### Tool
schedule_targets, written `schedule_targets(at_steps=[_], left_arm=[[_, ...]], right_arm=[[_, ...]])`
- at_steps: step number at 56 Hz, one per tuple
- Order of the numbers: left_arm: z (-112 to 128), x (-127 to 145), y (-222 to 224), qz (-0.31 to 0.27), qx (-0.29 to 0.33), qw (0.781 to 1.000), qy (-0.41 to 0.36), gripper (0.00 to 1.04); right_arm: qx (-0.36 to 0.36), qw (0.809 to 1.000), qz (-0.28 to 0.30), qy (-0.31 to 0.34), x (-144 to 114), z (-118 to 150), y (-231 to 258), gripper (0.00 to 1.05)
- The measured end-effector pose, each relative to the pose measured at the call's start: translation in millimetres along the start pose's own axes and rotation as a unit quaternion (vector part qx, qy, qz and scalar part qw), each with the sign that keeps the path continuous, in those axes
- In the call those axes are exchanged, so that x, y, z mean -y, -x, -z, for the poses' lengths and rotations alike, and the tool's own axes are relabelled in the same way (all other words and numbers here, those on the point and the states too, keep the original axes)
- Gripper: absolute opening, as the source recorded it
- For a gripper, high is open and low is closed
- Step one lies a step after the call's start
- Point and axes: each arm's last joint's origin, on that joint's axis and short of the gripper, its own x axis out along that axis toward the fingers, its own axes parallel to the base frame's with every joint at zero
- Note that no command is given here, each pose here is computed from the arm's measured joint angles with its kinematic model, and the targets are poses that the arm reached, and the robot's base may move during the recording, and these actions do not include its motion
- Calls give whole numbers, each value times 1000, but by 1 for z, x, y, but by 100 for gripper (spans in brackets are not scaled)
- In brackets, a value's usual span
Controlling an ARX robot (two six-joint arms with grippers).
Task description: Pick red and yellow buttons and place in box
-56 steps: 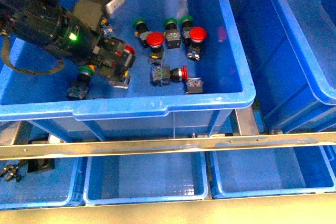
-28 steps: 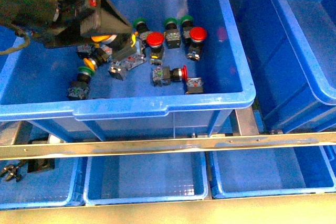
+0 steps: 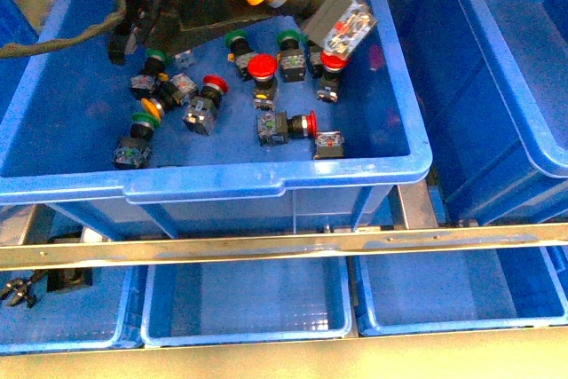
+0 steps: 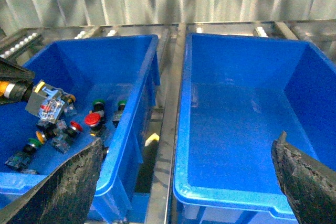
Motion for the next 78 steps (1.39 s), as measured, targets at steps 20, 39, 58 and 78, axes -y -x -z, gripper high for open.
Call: schedule_targets(at_steps=[20,39,58,78], left_arm=[[26,30,-23,18,-21,999,20,34],[29,40,-23,22,-19,999,13,34],[29,43,-23,23,-16,1000,11,34],[35,48,-26,23,-19,999,11,34]], right_arm=[[0,1000,0,0,0,0,0,98],[-55,997,51,-20,0,2,-1,98],[-175,976,117,-48,-8,5,-41,98],[-156,986,44,45,-25,15,-87,98]])
